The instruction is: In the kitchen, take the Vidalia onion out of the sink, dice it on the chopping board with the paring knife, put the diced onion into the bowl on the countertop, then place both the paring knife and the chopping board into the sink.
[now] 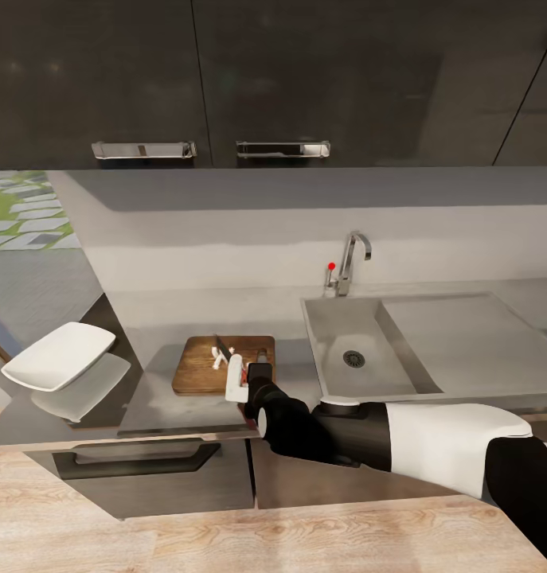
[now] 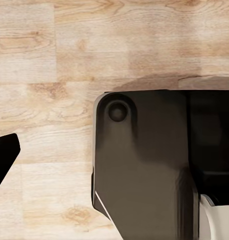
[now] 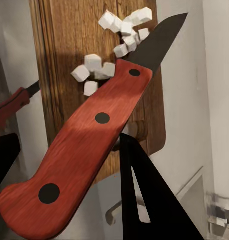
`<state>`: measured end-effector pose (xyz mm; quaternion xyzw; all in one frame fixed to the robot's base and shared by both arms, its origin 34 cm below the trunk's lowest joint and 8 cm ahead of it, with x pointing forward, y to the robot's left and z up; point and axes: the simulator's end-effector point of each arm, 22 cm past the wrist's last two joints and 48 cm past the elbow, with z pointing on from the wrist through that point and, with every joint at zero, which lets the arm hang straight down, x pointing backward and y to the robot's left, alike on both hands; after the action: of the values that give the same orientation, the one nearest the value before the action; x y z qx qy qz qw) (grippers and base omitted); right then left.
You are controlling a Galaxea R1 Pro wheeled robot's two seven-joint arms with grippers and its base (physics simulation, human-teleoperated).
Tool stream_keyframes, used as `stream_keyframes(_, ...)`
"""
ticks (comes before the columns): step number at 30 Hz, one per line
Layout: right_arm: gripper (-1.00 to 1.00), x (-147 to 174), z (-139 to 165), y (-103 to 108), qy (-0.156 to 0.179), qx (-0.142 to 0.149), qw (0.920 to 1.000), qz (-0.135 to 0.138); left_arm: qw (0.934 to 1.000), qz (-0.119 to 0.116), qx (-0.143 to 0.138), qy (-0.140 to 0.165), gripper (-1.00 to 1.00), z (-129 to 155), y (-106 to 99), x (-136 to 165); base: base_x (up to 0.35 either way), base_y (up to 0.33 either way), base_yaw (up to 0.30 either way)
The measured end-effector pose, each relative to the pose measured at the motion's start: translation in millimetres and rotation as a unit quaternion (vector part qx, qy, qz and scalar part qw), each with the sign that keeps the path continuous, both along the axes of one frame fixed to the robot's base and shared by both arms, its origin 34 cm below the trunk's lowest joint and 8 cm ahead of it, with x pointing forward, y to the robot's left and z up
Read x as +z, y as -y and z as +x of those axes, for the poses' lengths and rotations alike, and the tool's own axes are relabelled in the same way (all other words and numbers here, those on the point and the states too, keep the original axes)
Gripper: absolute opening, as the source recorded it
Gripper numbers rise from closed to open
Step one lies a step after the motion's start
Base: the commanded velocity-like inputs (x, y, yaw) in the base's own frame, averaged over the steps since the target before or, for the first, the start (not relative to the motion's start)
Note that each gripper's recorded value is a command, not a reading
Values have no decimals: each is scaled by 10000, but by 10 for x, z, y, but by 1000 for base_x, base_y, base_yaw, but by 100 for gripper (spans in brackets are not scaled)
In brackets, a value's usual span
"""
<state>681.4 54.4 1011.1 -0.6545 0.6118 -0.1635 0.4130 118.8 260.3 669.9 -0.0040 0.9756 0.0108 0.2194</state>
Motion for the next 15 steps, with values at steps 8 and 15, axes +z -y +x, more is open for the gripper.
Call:
stream_keyframes(8, -100, 0, 0, 0, -1, 0, 10000, 0, 10000, 0, -1, 0, 100, 0, 1, 0, 0, 0, 0)
stream_keyframes(15, -100, 429, 231, -143, 204, -50, 9965, 813, 10000, -1, -2, 1, 100, 0, 1, 0, 0, 0, 0)
